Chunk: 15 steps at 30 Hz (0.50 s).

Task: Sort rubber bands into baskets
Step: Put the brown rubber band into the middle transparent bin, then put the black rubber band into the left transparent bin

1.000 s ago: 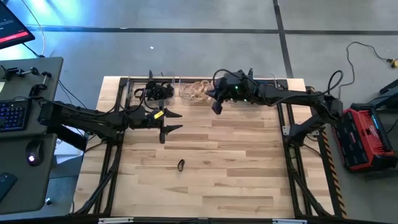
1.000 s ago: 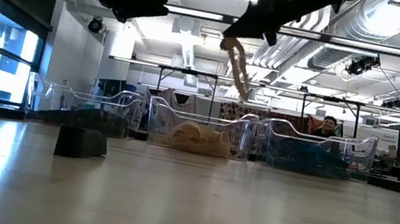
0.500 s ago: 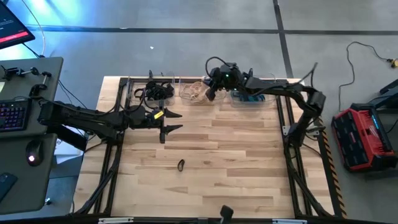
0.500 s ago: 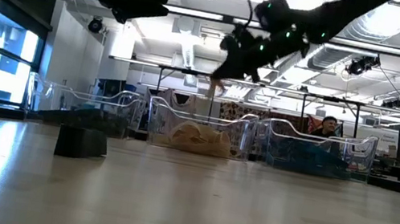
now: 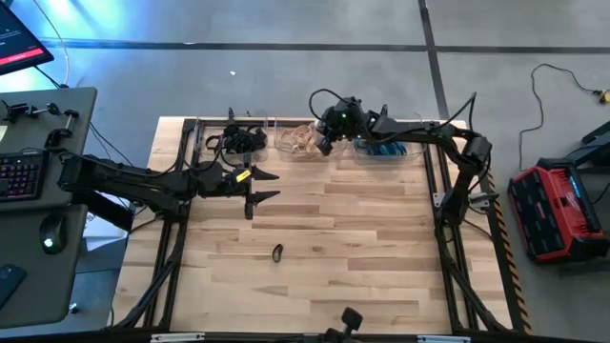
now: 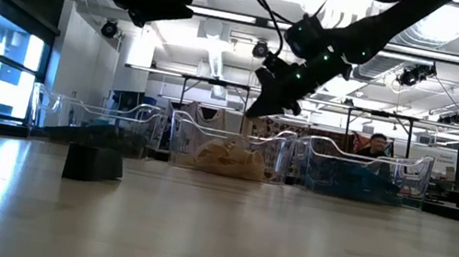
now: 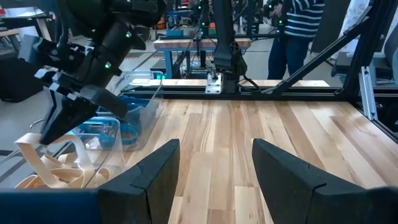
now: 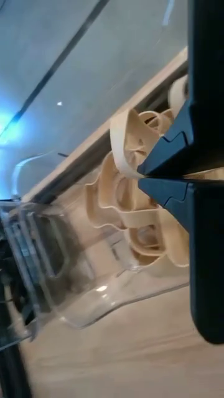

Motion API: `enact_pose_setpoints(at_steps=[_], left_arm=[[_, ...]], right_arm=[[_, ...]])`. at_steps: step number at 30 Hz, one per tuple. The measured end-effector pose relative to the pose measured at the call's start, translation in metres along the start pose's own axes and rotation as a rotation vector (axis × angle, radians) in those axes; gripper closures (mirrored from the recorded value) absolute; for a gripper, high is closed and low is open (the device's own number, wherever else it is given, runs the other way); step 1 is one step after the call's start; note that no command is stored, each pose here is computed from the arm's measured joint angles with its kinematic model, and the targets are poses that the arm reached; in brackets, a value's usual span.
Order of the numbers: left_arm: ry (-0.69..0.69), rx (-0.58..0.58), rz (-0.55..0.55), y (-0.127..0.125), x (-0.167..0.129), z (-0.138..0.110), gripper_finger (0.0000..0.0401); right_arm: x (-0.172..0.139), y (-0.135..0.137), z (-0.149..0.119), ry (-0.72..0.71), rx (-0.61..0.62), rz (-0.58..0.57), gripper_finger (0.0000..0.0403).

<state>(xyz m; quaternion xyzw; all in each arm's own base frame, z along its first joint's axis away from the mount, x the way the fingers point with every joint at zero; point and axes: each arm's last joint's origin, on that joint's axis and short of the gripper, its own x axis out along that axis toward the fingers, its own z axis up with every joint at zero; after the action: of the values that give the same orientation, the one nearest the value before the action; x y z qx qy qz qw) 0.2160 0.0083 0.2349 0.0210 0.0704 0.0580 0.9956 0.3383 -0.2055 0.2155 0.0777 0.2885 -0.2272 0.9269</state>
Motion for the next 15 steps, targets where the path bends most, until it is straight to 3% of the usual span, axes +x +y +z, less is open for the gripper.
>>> enact_pose_setpoints(at_steps=[7, 15], left_arm=[[0.0, 0.0, 0.0, 0.0, 0.0, 0.0, 0.0206], [0.0, -0.018, 0.0, 0.0, 0.0, 0.0, 0.0206]], right_arm=[[-0.0003, 0.0005, -0.0086, 0.088, 0.008, 0.003, 0.0382], [-0.0088, 0.0036, -0.0045, 0.106, 0.031, 0.0, 0.0265]])
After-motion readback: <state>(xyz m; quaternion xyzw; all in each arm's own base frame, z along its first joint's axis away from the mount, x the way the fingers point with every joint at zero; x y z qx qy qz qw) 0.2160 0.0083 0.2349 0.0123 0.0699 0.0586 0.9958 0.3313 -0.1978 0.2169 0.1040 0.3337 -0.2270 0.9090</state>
